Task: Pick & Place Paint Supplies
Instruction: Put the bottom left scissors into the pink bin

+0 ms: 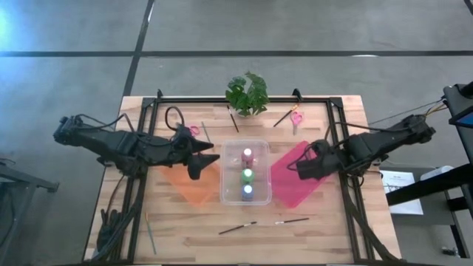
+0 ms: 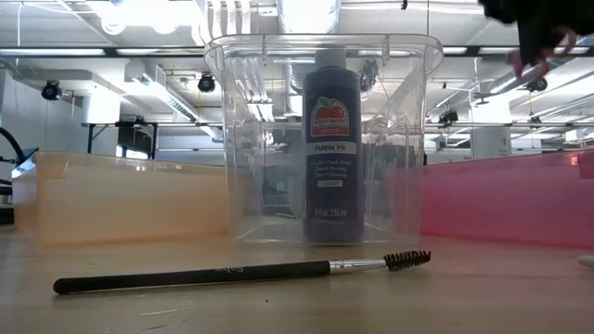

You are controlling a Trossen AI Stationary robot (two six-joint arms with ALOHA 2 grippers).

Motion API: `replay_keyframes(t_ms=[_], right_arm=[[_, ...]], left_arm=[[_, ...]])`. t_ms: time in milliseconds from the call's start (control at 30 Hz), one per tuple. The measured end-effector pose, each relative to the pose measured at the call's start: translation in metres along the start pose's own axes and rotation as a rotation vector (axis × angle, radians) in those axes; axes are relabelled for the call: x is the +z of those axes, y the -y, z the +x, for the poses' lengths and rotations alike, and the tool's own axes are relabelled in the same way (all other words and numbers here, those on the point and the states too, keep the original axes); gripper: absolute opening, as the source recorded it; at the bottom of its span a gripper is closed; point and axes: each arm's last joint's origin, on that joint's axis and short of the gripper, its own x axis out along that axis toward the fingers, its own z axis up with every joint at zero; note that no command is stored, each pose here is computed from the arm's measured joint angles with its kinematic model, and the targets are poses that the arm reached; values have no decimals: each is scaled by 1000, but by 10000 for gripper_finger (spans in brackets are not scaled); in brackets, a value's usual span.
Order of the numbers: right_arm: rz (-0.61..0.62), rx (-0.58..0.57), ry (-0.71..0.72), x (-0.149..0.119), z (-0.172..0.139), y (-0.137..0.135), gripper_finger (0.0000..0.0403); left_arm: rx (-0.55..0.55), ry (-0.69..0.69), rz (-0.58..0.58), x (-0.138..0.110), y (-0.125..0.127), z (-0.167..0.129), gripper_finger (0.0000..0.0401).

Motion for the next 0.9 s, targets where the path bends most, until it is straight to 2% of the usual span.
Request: replay_keyframes(t_ms=[133, 300, 400, 500, 700, 767, 900], right_arm=[[52, 52, -11, 8, 31, 24, 19], [-83, 106, -85, 25, 60, 49, 19], [-99, 130, -113, 32, 73, 60, 19], [-39, 255, -129, 35, 89, 66, 19], [155, 538, -98, 34, 118, 72, 19], [199, 569, -94, 34, 125, 75, 19], [218, 536, -101, 32, 133, 81, 19]], left_arm=[[-1, 1, -10, 0, 0, 0, 316], [-1, 1, -15, 0, 0, 0, 316], [0, 0, -15, 0, 0, 0, 316], [6, -6, -24, -1, -1, 0, 316], [8, -12, -45, -1, -1, 0, 316], [8, -11, -52, -1, -1, 0, 316], [9, -11, -62, -1, -1, 0, 316]])
